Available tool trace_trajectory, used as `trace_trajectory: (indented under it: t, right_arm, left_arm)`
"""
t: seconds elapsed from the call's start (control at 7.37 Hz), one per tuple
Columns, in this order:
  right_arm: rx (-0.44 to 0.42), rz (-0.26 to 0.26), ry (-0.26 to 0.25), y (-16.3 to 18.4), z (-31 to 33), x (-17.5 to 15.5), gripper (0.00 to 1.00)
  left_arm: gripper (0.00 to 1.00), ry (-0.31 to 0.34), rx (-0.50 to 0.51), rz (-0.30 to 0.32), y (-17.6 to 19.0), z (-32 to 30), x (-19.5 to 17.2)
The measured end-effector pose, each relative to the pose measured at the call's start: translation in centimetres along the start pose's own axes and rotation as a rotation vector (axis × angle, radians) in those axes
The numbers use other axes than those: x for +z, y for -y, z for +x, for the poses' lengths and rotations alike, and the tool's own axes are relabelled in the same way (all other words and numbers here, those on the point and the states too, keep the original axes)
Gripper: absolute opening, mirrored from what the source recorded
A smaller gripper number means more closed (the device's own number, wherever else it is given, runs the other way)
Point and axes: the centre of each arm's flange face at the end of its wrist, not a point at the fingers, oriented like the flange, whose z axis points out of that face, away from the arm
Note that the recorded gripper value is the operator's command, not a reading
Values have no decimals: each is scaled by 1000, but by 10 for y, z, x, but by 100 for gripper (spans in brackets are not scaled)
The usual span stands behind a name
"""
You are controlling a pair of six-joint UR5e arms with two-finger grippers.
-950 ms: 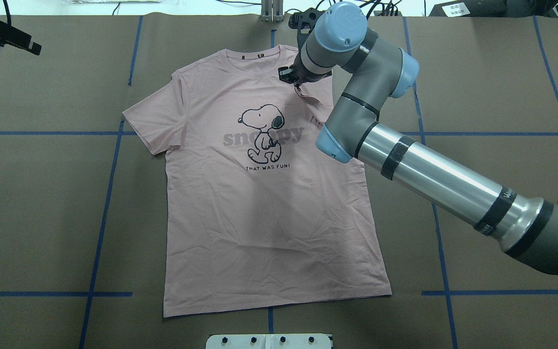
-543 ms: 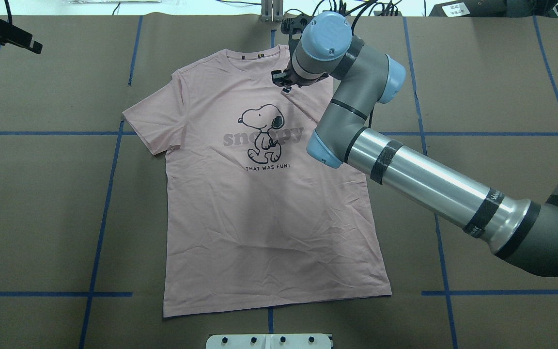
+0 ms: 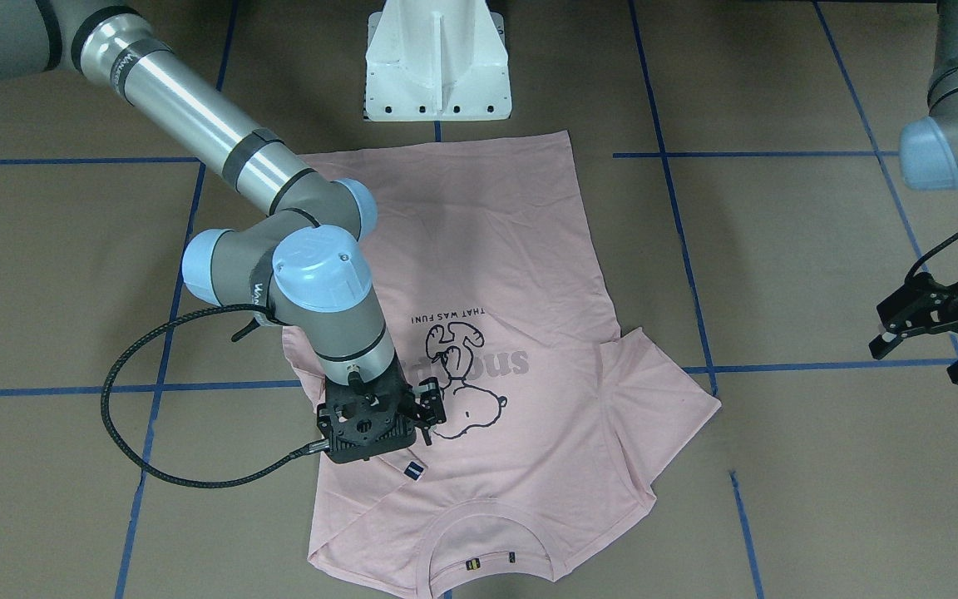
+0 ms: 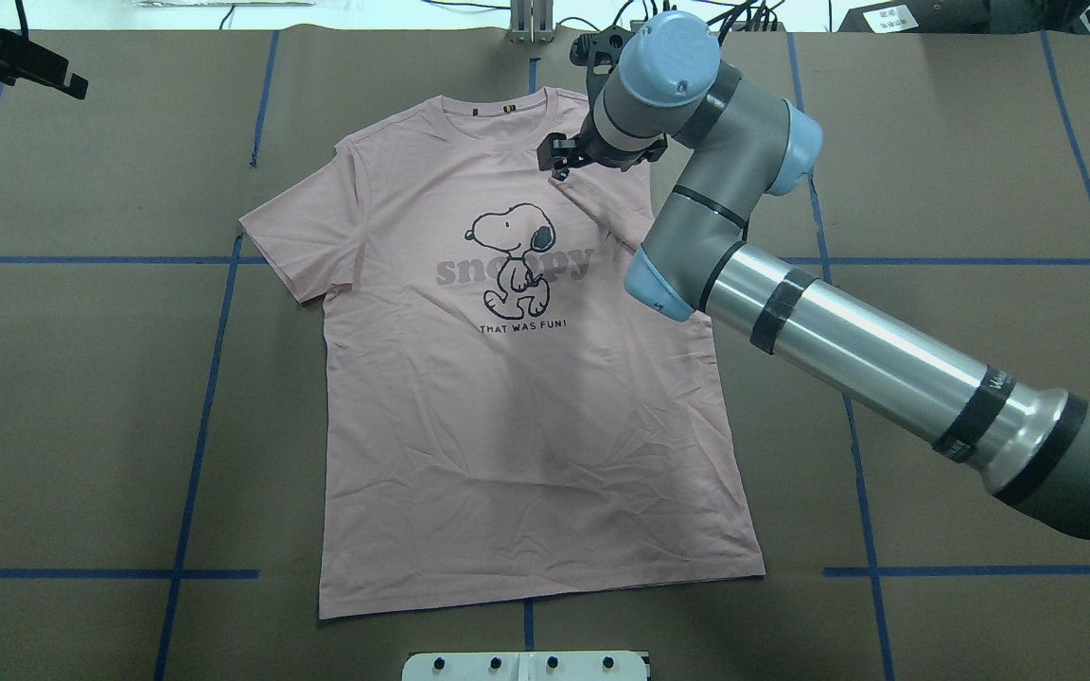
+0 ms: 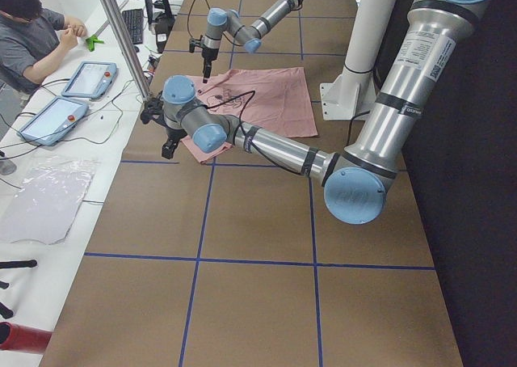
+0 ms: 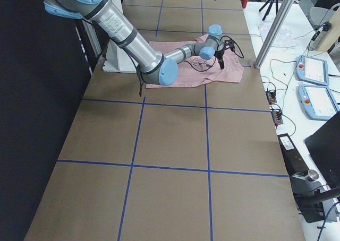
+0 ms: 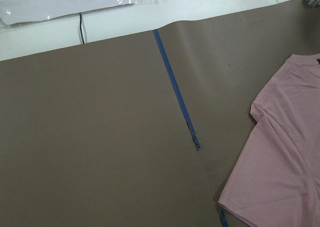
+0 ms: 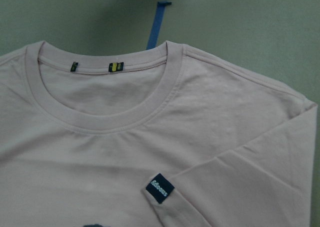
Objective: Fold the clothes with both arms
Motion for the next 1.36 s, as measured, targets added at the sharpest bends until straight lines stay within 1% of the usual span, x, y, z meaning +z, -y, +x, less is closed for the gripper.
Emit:
trace_trajectory:
  t: [0.14,0.27,0.41,0.54,0.68,0.81,0.95,1.09,1.22,1.36]
  right_arm:
    - [24,-30,12,-9,21,-3,100]
    - [67,-60,24,-18,40,-7,98]
    - [107,-90,25,-26,56,-8,92]
    - [134,-116,13,-33,68,-5,84]
    - [146,-131,1,-38,75,-1,65]
    - [151,-137,-7,-41,77,3,42]
    - [153,-140,-10,-41,77,4,33]
    - [152,-141,-11,-42,77,5,32]
    - [150,-143,-12,-43,76,6,23]
    - [148,-145,-11,-44,75,7,19]
  left_arm:
    - [99,-1,-7,2,0,1,-1]
    - [99,-3,-11,5,1,3,-2]
    - [99,-5,-13,8,1,5,-4]
    - [99,-6,-15,10,2,6,-5]
    - [99,-6,-15,11,2,7,-6]
    - [99,-7,-14,12,2,8,-6]
    - [99,-7,-14,13,2,8,-6]
    - [99,-7,-14,13,3,8,-6]
    - [99,-8,-13,14,3,9,-7]
    - [99,-8,-13,14,3,9,-7]
